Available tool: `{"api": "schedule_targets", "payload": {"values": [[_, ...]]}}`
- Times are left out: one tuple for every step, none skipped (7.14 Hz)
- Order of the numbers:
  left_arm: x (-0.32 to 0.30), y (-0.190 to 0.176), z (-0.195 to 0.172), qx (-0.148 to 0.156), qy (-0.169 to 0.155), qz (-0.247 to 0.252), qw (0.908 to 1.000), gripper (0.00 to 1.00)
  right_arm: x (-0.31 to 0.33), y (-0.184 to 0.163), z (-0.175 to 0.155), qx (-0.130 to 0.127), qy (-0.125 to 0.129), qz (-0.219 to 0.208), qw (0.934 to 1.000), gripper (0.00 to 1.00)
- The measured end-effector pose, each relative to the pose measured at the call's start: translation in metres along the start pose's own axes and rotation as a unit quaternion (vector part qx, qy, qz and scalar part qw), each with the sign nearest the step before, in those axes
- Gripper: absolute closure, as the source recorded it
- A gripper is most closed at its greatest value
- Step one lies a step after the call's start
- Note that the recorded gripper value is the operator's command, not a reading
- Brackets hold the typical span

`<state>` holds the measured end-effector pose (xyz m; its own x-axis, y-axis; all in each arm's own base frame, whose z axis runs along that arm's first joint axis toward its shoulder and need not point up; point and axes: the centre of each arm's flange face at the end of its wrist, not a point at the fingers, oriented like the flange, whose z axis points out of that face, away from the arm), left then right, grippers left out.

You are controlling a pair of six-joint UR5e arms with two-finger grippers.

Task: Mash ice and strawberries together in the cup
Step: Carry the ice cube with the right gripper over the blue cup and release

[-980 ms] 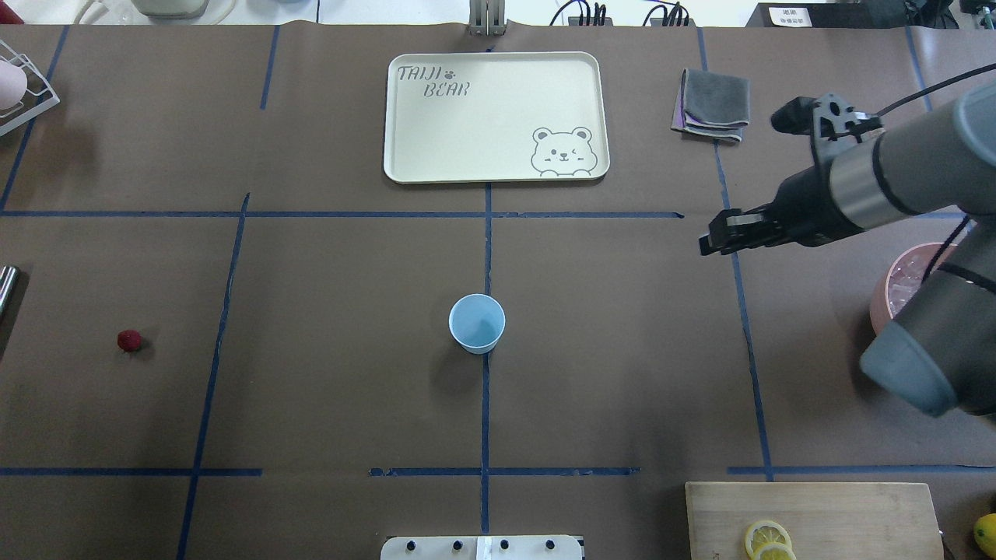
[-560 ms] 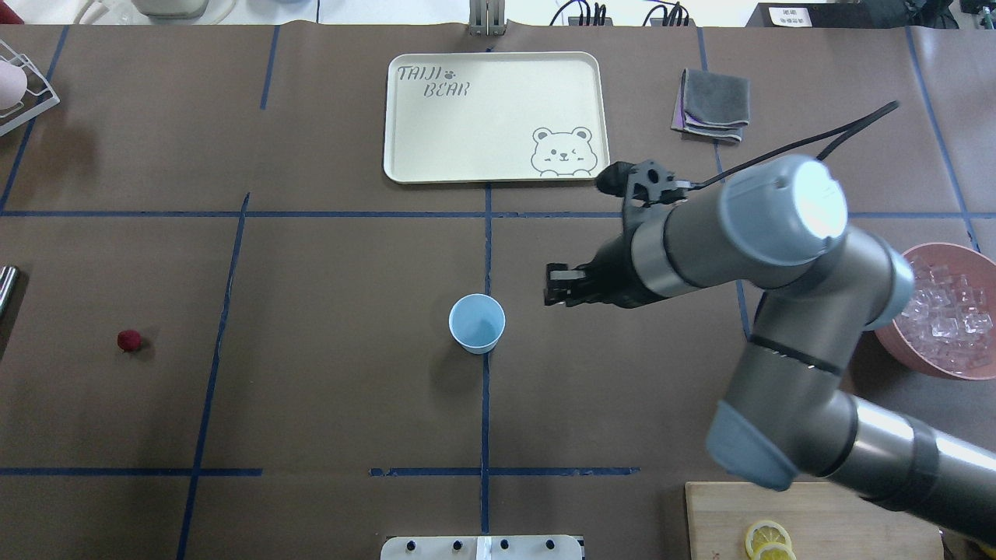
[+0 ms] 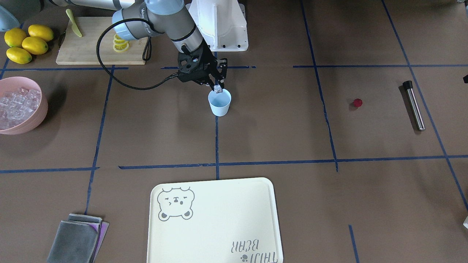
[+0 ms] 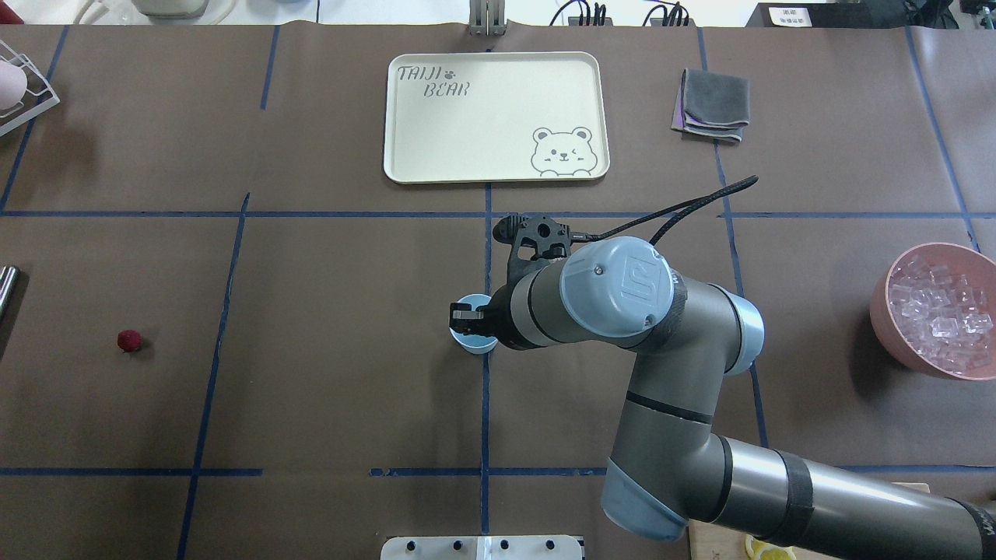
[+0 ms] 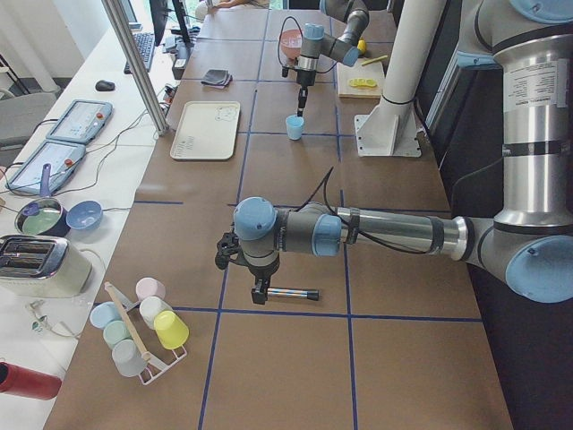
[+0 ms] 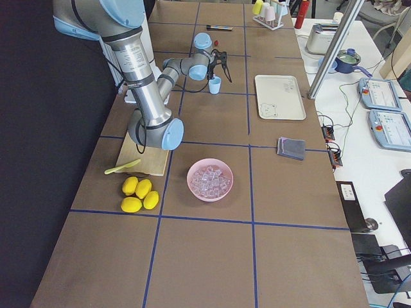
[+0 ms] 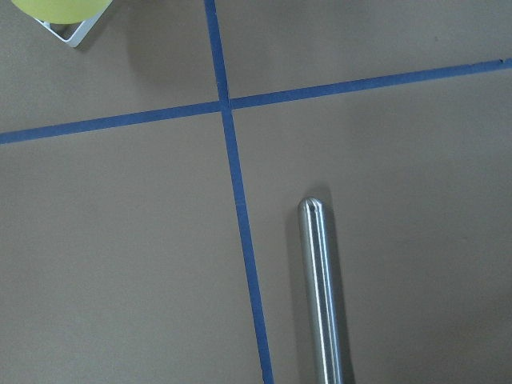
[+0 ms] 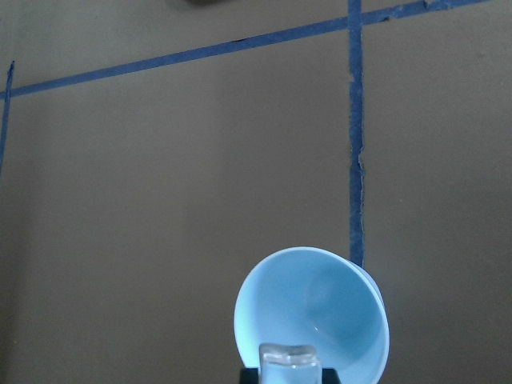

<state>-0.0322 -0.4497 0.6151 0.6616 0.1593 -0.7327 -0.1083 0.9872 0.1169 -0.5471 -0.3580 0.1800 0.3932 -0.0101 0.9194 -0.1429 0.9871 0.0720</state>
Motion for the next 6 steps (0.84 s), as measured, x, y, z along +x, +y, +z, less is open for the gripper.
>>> {"api": "schedule_targets", "payload": {"values": [[0.002,0.001,0.0,0.001,0.011,0.0,0.9999,0.0,-0.001,0.0,0.002,0.002,0.001,0.0,1.0,0.33],[0.002,0.003,0.002,0.001,0.019,0.0,0.9998,0.0,-0.003,-0.002,0.003,0.008,0.004,0.001,1.0,0.19],[0.001,0.008,0.003,0.003,0.022,0.002,0.9998,0.0,-0.007,-0.005,0.006,0.016,0.01,0.001,0.9998,0.19],[0.0,0.011,0.005,0.006,0.023,0.004,0.9997,0.0,-0.011,-0.007,0.008,0.019,0.014,0.001,0.9997,0.19],[-0.001,0.013,0.006,0.008,0.023,0.005,0.9997,0.0,-0.01,-0.012,0.002,0.021,0.017,0.004,0.9996,0.19],[-0.001,0.013,0.006,0.008,0.024,0.006,0.9997,0.0,0.001,-0.024,-0.021,0.018,0.026,0.012,0.9994,0.19]]}}
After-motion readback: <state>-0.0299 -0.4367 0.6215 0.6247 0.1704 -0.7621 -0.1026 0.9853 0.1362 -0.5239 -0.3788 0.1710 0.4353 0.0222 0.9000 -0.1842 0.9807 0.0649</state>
